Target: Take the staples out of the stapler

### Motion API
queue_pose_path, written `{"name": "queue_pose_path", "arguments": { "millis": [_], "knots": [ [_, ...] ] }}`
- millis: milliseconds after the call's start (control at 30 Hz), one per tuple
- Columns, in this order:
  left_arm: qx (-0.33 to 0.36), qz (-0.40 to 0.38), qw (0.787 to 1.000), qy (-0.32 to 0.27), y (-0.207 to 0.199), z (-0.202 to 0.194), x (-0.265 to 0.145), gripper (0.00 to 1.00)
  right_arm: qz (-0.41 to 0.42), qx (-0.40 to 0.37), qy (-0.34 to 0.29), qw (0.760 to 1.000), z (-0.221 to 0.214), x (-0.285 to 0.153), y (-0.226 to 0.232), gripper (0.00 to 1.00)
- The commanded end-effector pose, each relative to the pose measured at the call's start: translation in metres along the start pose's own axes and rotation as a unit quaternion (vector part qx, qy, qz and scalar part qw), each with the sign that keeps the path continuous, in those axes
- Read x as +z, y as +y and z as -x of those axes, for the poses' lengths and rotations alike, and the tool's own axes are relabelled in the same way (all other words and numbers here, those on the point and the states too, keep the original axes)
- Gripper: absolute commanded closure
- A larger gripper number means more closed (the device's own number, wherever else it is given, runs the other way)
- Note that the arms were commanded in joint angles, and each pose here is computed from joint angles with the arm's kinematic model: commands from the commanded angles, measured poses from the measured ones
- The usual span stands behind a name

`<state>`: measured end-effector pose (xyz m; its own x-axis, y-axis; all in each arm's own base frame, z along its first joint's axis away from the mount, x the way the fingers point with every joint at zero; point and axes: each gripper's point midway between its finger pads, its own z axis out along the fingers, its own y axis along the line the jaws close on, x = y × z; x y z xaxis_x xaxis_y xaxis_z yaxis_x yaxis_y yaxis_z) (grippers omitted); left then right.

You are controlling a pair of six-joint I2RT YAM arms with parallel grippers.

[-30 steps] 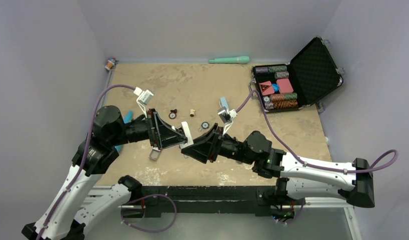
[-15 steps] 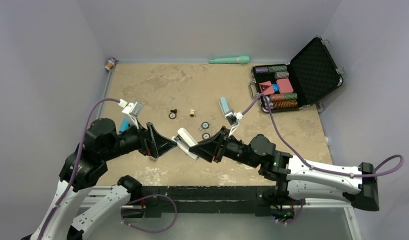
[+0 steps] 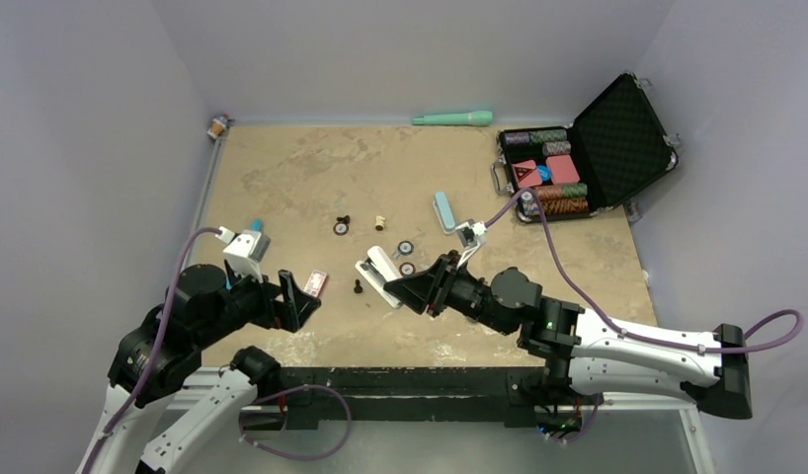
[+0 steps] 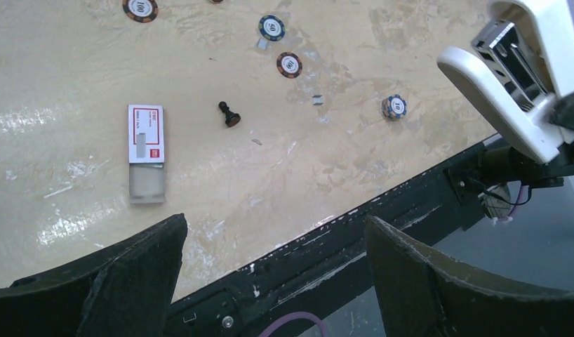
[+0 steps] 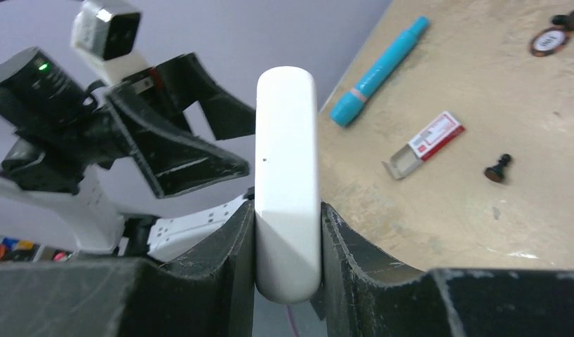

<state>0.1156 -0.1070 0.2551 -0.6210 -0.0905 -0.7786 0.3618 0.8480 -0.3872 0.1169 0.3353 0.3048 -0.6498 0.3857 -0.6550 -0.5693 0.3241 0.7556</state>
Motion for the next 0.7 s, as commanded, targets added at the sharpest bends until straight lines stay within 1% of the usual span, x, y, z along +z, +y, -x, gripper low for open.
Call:
{"name": "queue_pose_path", "arguments": {
  "millis": [0, 67, 133, 167, 233, 300, 400, 533, 667],
  "knots": [
    [0.011, -0.003, 1.0, -0.026, 0.004, -0.001, -0.002, 0.0, -0.089, 0.02, -0.042, 0.995, 0.012, 0.0, -0.033, 1.0],
    [-0.003, 0.004, 0.999, -0.036, 0.008, -0.003, 0.003, 0.0, -0.157, 0.01, -0.036, 0.987, 0.009, -0.002, -0.063, 1.0],
    [-0.018, 0.018, 0.998, -0.05, 0.016, -0.005, 0.009, 0.0, -0.232, 0.003, -0.035, 0.972, 0.015, -0.007, -0.097, 1.0],
    [-0.017, 0.022, 0.998, -0.056, 0.017, -0.004, 0.008, 0.0, -0.257, 0.001, -0.036, 0.966, 0.021, -0.009, -0.11, 1.0],
    [-0.019, 0.033, 0.997, -0.068, 0.022, -0.003, 0.007, 0.0, -0.294, -0.004, -0.05, 0.954, 0.038, -0.014, -0.134, 1.0],
    [-0.022, 0.04, 0.996, -0.073, 0.026, -0.003, 0.007, 0.0, -0.315, -0.019, -0.062, 0.947, 0.053, -0.018, -0.149, 1.0],
    [-0.021, 0.038, 0.997, -0.071, 0.025, -0.003, 0.008, 0.0, -0.361, -0.034, -0.075, 0.929, 0.073, -0.023, -0.175, 1.0],
    [-0.022, 0.04, 0.996, -0.074, 0.026, -0.003, 0.006, 0.0, -0.433, -0.052, -0.082, 0.896, 0.094, -0.031, -0.213, 1.0],
    [-0.023, 0.041, 0.996, -0.076, 0.026, -0.003, 0.006, 0.0, -0.502, -0.067, -0.08, 0.858, 0.112, -0.037, -0.251, 1.0]
  ]
}}
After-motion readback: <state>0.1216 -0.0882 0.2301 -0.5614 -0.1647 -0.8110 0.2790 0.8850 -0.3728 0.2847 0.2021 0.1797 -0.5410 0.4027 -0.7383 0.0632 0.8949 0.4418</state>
